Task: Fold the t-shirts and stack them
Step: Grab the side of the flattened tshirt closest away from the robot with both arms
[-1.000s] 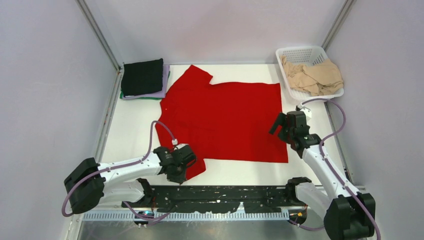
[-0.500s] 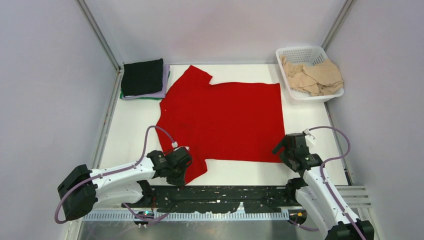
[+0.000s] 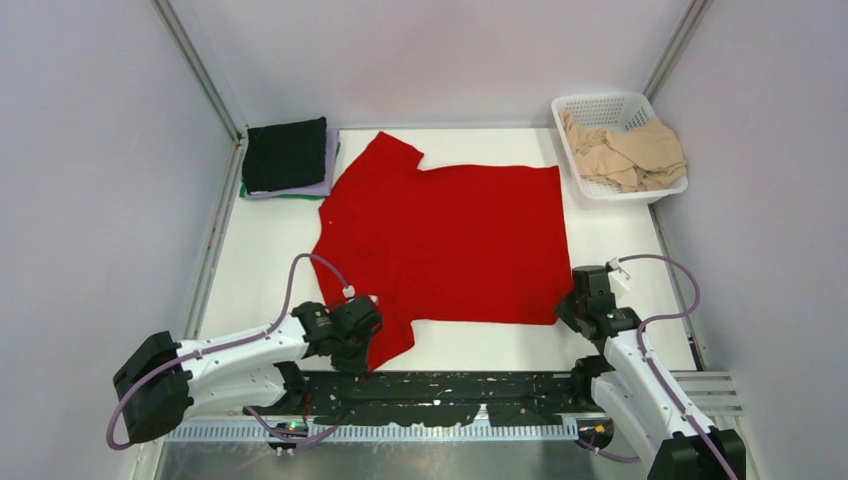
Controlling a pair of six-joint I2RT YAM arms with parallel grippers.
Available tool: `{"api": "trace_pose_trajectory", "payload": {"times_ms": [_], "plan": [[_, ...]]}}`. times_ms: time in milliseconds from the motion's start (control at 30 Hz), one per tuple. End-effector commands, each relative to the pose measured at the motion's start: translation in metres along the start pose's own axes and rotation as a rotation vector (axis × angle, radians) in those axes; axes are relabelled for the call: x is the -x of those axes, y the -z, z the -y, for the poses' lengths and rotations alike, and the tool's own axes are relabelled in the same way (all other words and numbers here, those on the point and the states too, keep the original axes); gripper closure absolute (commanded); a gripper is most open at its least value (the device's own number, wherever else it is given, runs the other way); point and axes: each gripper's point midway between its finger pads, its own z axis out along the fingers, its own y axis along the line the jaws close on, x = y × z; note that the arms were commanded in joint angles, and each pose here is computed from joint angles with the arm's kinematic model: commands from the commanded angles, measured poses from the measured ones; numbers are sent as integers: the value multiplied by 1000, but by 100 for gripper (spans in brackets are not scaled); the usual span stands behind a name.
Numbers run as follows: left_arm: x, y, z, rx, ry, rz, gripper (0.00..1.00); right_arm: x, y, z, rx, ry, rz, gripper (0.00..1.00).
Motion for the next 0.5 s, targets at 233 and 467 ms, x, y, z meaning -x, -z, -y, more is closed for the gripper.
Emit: {"api": "trace_pose_trajectory", "payload": {"times_ms": [233, 467], "plan": [[-43, 6, 15, -47, 76, -103, 100, 13, -3, -3, -3, 47, 46, 95], [-37, 16, 33, -91, 72, -62, 100, 17, -1, -3, -16, 109, 42, 95]]}}
